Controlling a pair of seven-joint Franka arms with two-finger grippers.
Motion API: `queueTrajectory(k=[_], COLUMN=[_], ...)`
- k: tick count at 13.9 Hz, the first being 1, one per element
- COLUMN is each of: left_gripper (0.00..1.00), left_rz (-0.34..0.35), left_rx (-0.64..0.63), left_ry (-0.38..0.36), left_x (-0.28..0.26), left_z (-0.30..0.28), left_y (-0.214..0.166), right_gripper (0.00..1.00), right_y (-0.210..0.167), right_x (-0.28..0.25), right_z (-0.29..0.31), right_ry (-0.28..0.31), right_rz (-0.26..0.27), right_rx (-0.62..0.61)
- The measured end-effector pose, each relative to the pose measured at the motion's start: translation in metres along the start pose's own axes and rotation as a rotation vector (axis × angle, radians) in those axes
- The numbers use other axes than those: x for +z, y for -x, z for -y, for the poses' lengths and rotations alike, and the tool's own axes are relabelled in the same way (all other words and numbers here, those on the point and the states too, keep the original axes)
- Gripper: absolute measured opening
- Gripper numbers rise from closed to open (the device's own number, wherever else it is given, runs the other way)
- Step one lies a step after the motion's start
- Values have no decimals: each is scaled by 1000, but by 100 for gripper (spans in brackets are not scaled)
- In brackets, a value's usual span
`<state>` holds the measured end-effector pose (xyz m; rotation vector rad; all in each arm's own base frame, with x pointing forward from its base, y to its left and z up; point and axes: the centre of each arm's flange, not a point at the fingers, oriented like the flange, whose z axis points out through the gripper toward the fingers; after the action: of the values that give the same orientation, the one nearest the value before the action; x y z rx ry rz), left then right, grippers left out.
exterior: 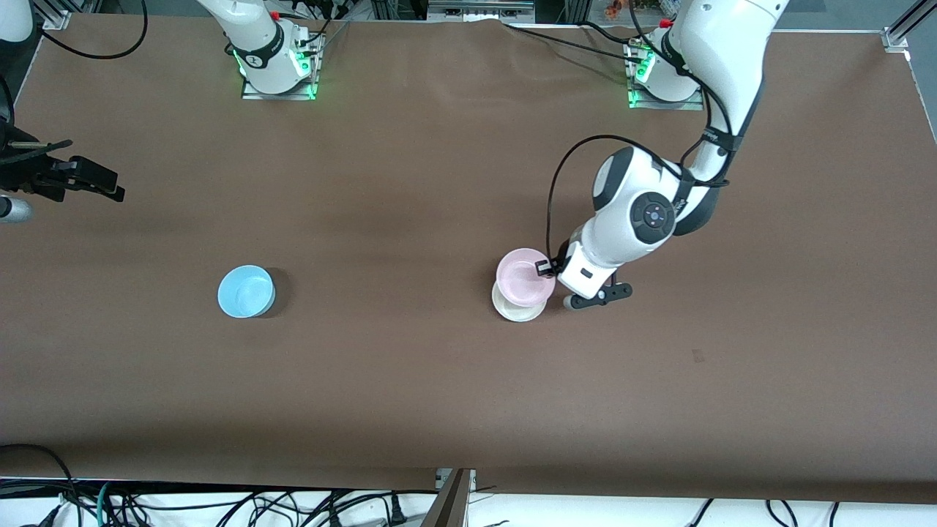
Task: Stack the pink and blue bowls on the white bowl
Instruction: 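Carry the pink bowl with the left gripper over the white bowl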
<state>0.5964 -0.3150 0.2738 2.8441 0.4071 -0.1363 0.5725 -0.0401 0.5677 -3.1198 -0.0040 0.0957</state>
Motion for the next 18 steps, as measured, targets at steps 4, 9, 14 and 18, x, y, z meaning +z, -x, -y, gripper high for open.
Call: queueTrajectory(k=[4,9,14,18], left_gripper=[3,3,3,3], left_rz=[-21,-18,-15,-10], left_rx=[14,57,60,64], left_ry=[13,-18,-19,-22], left_x=[17,33,35,39], left_z=[-5,-8,-9,-7], left_y=[1,8,9,9], right_gripper=[100,100,100,100], right_y=[0,0,0,0], right_x=[0,0,0,0], right_z=[-1,-6,-7,-7], right_ry=[0,0,0,0], right_rz=[0,0,0,0], right_rx=[1,11,12,12])
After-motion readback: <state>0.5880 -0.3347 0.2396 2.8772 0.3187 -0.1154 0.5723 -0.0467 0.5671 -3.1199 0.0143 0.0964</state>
